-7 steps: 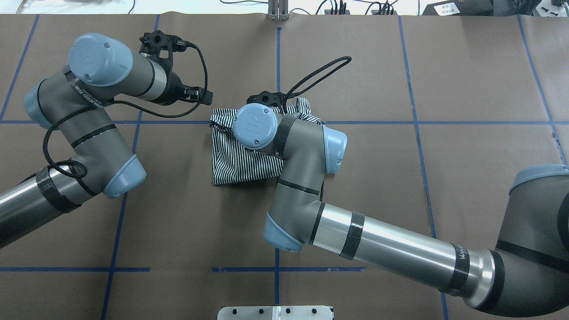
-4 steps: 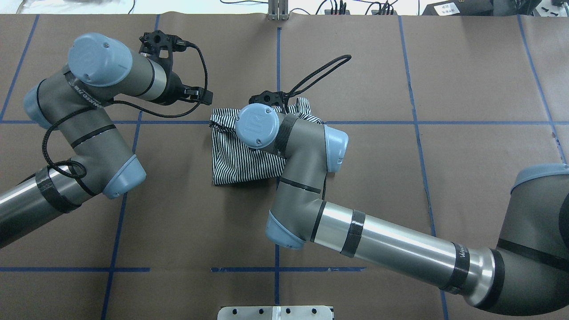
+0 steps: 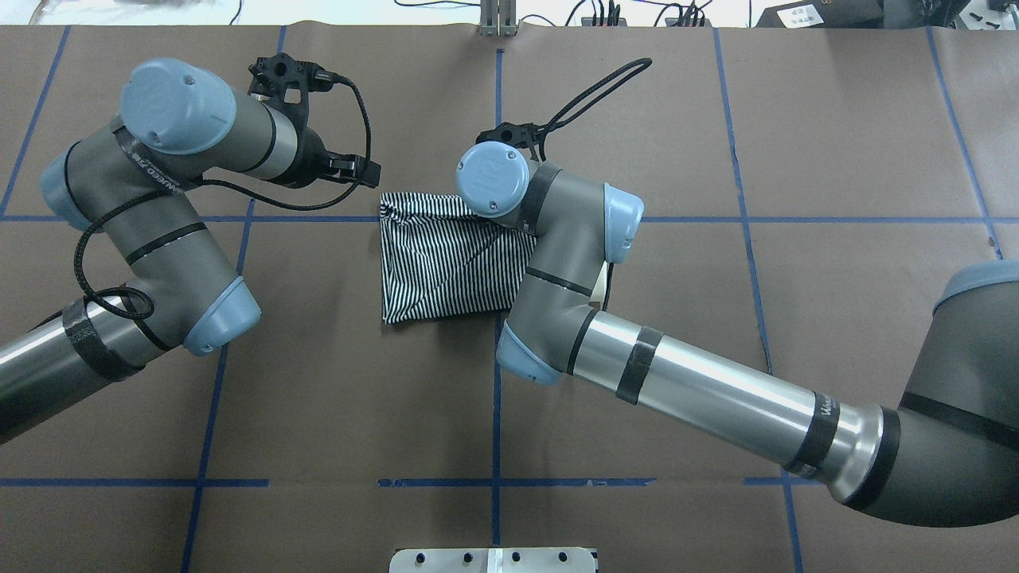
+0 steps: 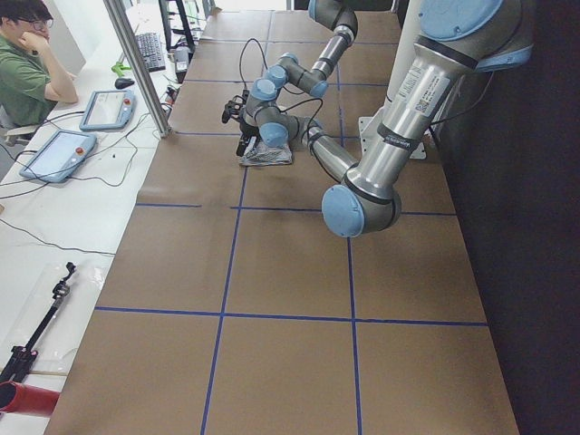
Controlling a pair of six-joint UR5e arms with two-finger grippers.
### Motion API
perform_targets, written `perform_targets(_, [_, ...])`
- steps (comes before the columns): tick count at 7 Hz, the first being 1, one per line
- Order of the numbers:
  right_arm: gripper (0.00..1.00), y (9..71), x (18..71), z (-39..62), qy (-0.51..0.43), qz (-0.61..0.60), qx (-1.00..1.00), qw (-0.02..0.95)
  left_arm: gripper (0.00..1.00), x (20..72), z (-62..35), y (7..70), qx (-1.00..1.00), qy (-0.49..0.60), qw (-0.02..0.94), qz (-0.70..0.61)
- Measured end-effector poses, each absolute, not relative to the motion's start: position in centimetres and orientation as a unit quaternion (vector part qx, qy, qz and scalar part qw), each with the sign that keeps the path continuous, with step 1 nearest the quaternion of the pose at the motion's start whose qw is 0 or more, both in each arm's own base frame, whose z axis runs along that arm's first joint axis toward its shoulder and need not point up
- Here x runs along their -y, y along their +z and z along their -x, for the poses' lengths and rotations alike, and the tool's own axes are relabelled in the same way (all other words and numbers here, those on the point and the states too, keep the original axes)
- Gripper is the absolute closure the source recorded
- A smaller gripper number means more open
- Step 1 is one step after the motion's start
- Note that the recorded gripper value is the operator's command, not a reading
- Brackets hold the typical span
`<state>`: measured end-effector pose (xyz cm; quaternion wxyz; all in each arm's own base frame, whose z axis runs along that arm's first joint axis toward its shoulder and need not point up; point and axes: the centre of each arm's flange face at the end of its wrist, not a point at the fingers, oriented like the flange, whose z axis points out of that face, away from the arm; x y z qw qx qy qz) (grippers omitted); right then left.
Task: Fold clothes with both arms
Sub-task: 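Raise the right gripper off the bundle and move it away from the robot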
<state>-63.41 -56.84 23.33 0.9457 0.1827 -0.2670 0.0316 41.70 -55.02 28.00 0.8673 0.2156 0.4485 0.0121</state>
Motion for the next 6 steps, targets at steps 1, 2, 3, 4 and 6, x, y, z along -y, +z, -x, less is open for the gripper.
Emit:
perform_targets(1, [0.0, 23.3, 59.5, 62.5, 0.04, -0.192, 0.269, 0.943, 0.0, 55.0, -41.7, 28.1, -0.448, 0.012, 0.868, -0.215])
perform_targets(2, [0.0, 22.7, 61.6, 61.4, 0.048, -0.2, 0.28, 0.938, 0.0, 55.0, -41.7, 28.1, -0.448, 0.012, 0.868, -0.215])
perform_targets(3, [0.0, 21.5, 62.9, 60.4, 0.055, -0.204, 0.291, 0.933, 0.0, 55.0, -41.7, 28.1, -0.448, 0.012, 0.868, -0.215])
perform_targets(4, [0.0, 20.2, 63.7, 59.7, 0.062, -0.201, 0.305, 0.929, 0.0, 54.9, -41.8, 28.1, -0.448, 0.013, 0.868, -0.215])
perform_targets(6, [0.0, 17.5, 65.3, 57.6, 0.082, -0.167, 0.348, 0.919, 0.0, 54.5, -43.8, 27.7, -0.455, -0.011, 0.869, -0.191])
